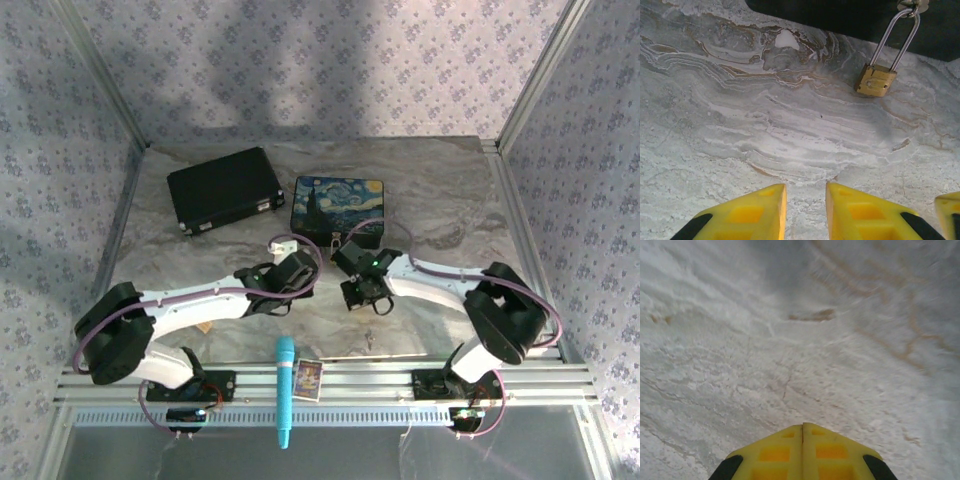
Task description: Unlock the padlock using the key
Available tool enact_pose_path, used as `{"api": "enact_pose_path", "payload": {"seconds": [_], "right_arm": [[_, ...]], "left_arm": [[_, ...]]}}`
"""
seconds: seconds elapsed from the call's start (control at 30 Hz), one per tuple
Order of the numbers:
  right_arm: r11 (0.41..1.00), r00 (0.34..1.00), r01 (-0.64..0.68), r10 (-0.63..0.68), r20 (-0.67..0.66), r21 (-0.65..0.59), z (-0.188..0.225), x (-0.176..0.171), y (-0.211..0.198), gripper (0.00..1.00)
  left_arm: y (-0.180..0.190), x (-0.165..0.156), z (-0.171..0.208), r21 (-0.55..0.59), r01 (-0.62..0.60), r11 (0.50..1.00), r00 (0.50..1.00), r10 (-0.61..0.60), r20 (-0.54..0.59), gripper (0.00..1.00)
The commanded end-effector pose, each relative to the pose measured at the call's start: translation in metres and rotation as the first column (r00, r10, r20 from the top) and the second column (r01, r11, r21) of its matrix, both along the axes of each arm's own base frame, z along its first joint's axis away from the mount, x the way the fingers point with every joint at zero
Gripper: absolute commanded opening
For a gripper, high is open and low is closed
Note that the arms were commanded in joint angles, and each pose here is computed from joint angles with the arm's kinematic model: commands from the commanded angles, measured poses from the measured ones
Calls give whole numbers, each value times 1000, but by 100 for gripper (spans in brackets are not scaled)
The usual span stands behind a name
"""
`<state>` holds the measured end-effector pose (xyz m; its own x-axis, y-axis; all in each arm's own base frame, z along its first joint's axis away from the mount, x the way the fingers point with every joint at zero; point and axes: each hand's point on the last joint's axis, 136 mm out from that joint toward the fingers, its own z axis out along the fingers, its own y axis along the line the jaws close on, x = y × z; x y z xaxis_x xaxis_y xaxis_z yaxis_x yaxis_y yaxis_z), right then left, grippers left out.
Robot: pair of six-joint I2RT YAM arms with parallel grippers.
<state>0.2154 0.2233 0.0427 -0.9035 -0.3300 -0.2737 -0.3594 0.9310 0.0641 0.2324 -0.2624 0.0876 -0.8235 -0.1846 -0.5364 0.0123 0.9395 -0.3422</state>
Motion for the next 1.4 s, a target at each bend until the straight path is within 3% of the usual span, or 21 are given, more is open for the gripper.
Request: {"api": "enact_pose_path", "payload": {"seconds": [0.0, 0.13, 0.33, 0.7, 0.9, 1.37], "right_arm": [[998, 998, -60, 59, -31, -27, 8, -14, -13, 8], [994, 990, -107, 105, -90, -18, 8, -39, -25, 21], [997, 985, -67, 62, -162, -28, 5, -73, -36, 45], [990, 973, 55, -82, -214, -132, -9, -102, -47, 46], [993, 966, 66, -88, -243, -97, -16, -108, -32, 46], [981, 978, 66, -99, -182, -181, -26, -99, -33, 42]], "left_arm": [[6, 3, 7, -8, -30, 1000, 999, 30, 21, 28], [8, 4, 8, -10, -34, 999, 999, 35, 25, 28], [7, 4, 8, -18, -34, 999, 999, 35, 27, 28], [9, 1, 4, -20, -33, 999, 999, 33, 16, 28], [10, 0, 3, -26, -36, 999, 999, 36, 14, 28], [16, 0, -2, -12, -49, 999, 999, 49, 18, 28]]}}
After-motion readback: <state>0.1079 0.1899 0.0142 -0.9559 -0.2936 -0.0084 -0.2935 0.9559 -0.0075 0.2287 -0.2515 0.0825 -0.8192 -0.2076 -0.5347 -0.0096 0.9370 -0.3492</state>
